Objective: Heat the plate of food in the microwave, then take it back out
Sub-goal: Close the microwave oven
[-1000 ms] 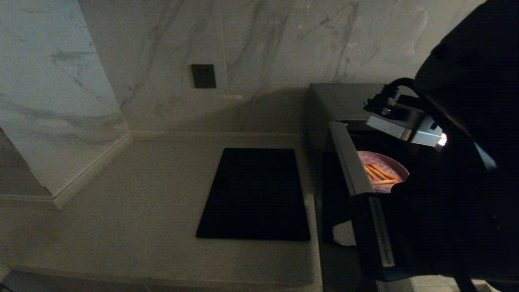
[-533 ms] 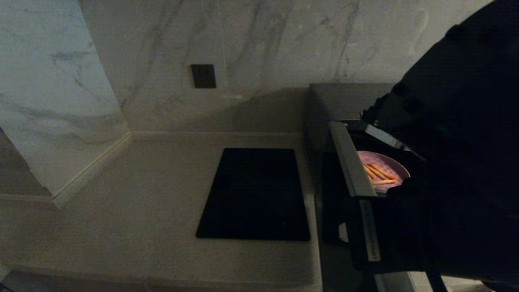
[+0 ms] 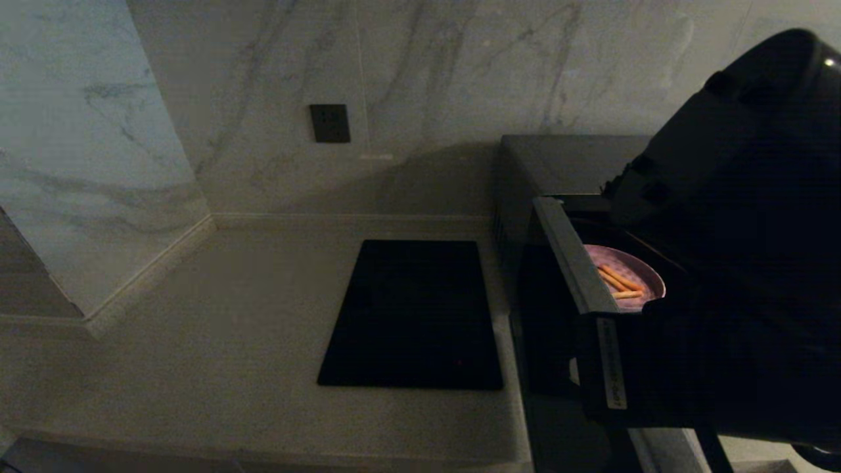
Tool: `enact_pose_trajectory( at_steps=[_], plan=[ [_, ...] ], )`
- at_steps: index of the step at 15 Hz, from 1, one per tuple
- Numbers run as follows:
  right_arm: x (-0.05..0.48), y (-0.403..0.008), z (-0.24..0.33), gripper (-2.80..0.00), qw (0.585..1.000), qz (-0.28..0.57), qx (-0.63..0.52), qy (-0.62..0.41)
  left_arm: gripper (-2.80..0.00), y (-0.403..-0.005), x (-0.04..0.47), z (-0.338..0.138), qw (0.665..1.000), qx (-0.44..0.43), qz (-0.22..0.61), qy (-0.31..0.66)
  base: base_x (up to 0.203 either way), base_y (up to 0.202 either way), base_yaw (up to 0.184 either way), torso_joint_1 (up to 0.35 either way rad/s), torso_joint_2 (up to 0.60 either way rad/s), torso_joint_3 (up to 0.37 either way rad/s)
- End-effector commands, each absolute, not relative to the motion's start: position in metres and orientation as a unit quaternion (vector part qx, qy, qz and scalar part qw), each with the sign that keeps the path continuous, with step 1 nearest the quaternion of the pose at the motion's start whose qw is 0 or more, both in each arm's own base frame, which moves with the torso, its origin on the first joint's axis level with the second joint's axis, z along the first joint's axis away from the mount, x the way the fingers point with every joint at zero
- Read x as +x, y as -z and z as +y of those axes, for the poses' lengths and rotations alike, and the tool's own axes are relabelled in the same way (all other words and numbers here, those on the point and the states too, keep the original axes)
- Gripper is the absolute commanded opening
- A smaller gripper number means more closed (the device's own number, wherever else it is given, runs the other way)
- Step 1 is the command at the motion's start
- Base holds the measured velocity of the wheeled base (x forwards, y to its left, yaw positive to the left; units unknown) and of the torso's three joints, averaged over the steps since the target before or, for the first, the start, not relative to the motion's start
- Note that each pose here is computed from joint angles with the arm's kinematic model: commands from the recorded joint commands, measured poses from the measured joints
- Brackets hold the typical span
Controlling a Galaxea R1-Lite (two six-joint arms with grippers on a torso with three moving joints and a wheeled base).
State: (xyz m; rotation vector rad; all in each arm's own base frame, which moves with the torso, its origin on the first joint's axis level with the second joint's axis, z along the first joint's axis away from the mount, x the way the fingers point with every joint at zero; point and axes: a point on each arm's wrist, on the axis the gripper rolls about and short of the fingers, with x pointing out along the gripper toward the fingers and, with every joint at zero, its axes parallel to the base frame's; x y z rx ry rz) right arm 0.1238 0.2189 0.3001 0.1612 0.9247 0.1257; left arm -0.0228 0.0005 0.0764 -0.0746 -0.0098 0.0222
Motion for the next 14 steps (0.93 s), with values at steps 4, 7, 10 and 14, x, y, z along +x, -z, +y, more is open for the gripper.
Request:
enact_pose_trajectory(
  at_steps=[4, 7, 10, 14],
  plan=[
    [0.128, -0.298, 0.211, -2.8, 0.895, 0.439, 0.078, -0.02, -2.8, -0.076, -0.023, 0.001, 0.999, -0.038, -0.004, -0.011, 0.0, 0.0, 0.0, 0.0, 0.0, 0.0],
    [0.133, -0.295, 0.203, -2.8, 0.894, 0.44, 0.081, 0.007, -2.8, -0.076, -0.023, 0.001, 0.999, -0.038, -0.005, -0.011, 0.0, 0.0, 0.0, 0.0, 0.0, 0.0],
    [0.137, -0.296, 0.195, -2.8, 0.894, 0.438, 0.089, 0.02, -2.8, -0.076, -0.023, 0.001, 0.999, -0.038, -0.005, -0.011, 0.0, 0.0, 0.0, 0.0, 0.0, 0.0],
    [0.145, -0.297, 0.184, -2.8, 0.894, 0.434, 0.102, 0.045, -2.8, -0.076, -0.023, 0.001, 0.999, -0.038, -0.005, -0.011, 0.0, 0.0, 0.0, 0.0, 0.0, 0.0]
  ],
)
